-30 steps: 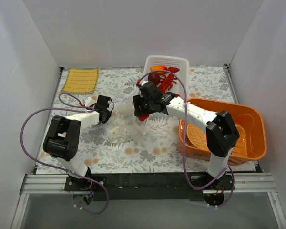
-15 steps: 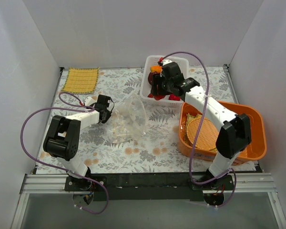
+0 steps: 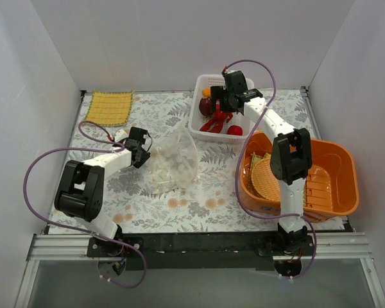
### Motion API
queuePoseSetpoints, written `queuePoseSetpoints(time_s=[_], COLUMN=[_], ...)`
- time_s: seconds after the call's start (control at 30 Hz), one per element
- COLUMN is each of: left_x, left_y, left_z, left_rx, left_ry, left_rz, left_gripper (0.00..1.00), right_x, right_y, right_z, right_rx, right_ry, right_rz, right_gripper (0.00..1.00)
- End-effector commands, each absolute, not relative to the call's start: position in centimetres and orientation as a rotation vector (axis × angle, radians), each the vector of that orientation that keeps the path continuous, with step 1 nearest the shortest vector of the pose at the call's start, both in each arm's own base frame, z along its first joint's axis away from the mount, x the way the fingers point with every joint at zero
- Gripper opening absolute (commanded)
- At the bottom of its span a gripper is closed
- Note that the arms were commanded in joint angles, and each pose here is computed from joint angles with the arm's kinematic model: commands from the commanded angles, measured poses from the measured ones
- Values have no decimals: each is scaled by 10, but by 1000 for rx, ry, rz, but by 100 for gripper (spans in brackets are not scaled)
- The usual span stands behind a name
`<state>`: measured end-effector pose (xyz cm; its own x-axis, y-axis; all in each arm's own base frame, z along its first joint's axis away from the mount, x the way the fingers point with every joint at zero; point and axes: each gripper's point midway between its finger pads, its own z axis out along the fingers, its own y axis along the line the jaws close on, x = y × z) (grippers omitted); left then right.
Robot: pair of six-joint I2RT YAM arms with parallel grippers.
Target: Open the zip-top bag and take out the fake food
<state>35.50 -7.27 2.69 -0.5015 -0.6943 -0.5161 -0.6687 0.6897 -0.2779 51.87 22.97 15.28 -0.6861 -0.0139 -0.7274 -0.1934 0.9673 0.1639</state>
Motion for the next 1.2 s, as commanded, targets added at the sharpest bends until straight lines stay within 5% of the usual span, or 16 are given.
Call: queuePoseSetpoints(time_s=[0.0, 0.07, 0.33, 0.77, 1.17], left_x=[366, 369, 365, 313, 303], left_y=[-76, -78, -93, -168, -170], left_z=[72, 87, 129, 193, 204], left_rx=[-959, -944, -823, -388, -309], left_ry=[2229, 2200, 2172, 2119, 2084], left_rz=[-138, -172, -312, -578, -620], left_gripper=[29, 38, 98, 98, 98], right_x=[524, 518, 464, 324, 288], right_y=[232, 230, 236, 227, 201], right_z=[205, 218, 240, 245, 233], right_rx=[-169, -158, -160, -177, -131], right_ry=[2202, 2188, 2169, 2071, 2014], right_rz=[274, 283, 350, 583, 607], right_gripper=[96, 96, 97, 98, 98])
